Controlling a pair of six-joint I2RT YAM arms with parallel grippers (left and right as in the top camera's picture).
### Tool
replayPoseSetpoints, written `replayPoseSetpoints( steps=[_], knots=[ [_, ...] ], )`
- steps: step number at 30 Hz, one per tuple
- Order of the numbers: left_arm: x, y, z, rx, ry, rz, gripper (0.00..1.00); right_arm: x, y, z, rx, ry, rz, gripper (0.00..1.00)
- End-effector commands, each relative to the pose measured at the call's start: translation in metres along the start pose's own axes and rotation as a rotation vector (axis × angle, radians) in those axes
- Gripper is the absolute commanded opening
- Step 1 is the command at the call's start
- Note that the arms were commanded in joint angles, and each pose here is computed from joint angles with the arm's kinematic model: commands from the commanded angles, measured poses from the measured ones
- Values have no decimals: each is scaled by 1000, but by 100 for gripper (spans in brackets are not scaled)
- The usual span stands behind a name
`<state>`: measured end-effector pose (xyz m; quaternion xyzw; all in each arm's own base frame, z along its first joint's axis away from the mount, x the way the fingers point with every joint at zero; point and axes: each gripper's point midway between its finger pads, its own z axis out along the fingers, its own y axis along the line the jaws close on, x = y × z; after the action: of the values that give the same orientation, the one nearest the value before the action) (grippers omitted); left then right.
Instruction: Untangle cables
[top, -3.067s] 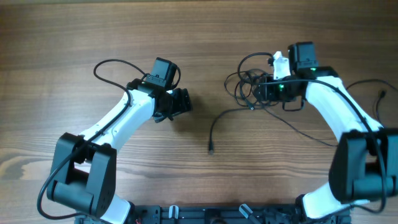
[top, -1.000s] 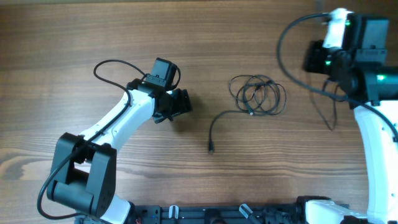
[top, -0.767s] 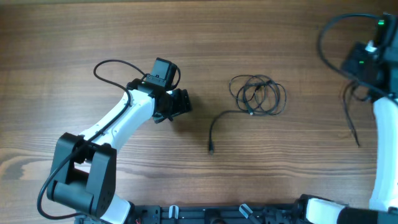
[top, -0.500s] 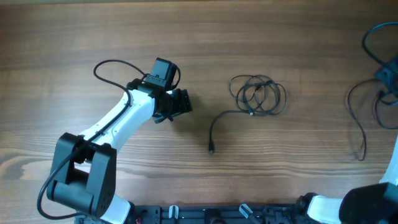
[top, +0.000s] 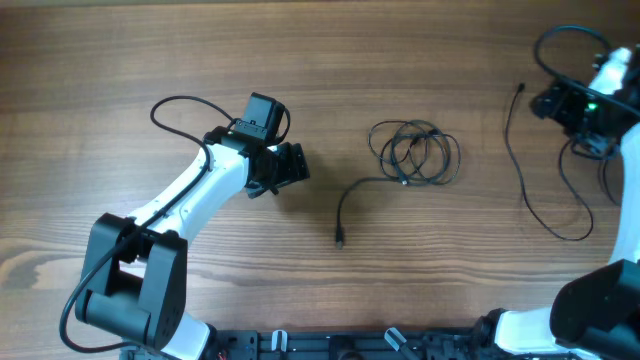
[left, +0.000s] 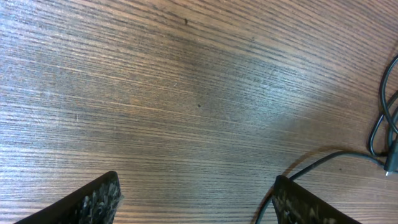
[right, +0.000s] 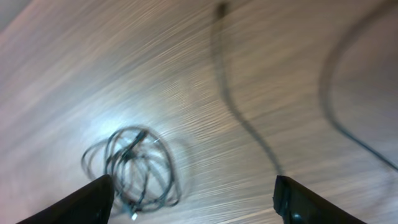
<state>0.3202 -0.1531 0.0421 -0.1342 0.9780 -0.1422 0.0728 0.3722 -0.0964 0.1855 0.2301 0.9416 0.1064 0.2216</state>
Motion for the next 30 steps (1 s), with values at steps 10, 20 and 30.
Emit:
replayPoseSetpoints(
  steps=[10,20,30],
  knots=[
    [-3,2,0,-12,-8,4,80,66,59,98,-105,334,-285,63],
    [-3,2,0,-12,-7,4,80,113,63,156,-55,513,-322,55],
    [-3,2,0,-12,-7,4,80,132,92,154,-113,555,-334,5]
  ],
)
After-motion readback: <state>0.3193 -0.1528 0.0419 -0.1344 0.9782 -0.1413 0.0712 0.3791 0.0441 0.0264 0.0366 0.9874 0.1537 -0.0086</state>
